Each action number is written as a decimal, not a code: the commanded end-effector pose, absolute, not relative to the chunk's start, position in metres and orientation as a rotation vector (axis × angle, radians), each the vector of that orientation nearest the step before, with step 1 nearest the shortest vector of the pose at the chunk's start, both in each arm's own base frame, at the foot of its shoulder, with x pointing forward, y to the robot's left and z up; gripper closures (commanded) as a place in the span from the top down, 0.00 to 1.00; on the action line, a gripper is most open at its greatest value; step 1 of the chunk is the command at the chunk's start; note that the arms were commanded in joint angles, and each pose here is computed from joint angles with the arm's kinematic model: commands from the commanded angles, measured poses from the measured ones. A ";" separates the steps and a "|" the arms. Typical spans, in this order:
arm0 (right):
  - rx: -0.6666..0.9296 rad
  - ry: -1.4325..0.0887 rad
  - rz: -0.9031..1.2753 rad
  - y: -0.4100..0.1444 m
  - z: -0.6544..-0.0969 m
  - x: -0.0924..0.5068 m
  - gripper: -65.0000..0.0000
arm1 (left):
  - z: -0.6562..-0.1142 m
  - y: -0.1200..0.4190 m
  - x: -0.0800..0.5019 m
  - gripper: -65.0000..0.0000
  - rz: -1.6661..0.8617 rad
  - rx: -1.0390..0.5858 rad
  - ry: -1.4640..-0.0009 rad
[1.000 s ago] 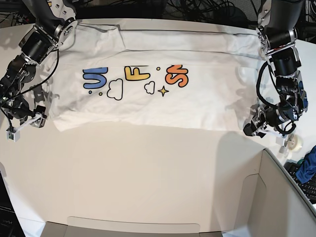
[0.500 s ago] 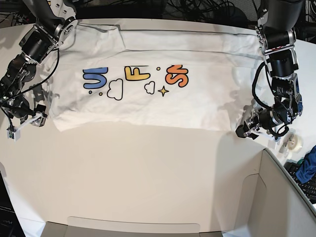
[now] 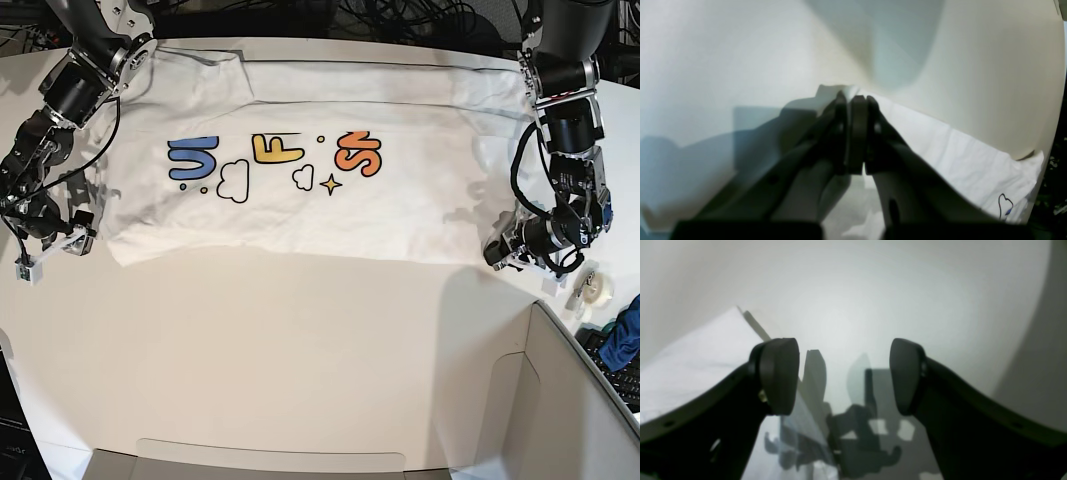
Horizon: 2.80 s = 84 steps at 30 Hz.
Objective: Layout the t-shirt on the table in an organized manner, then fold the t-shirt properly
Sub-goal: 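Pinch the printed-side edge with both grippers at the shirt's ends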
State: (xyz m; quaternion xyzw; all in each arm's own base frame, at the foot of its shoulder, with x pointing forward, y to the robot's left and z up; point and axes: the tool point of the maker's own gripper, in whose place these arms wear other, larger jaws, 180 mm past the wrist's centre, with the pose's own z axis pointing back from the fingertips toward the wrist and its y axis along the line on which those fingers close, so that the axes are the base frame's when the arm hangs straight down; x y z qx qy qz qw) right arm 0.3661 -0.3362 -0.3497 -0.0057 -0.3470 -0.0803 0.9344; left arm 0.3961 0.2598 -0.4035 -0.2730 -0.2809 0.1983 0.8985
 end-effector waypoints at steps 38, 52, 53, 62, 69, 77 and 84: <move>0.275 -0.760 -0.005 -0.255 -0.362 0.392 0.64 | -0.394 0.276 0.398 0.00 0.403 -0.534 -0.601; 0.267 -0.777 0.027 -0.251 -0.354 0.400 0.19 | -0.368 0.272 0.405 0.00 0.321 -0.513 -0.680; 0.268 -0.777 0.029 -0.251 -0.354 0.400 0.19 | -0.365 0.271 0.406 0.00 0.312 -0.511 -0.688; 0.211 -0.813 0.162 -0.239 -0.329 0.413 0.13 | -0.344 0.269 0.403 0.00 0.241 -0.479 -0.753; 0.179 -0.831 0.214 -0.233 -0.318 0.415 0.00 | -0.338 0.266 0.402 0.00 0.208 -0.469 -0.770; 0.184 -0.832 0.206 -0.233 -0.320 0.413 0.00 | -0.341 0.266 0.400 0.00 0.210 -0.469 -0.763; 0.155 -0.834 0.218 -0.237 -0.321 0.402 0.00 | -0.326 0.271 0.395 0.00 0.166 -0.432 -0.802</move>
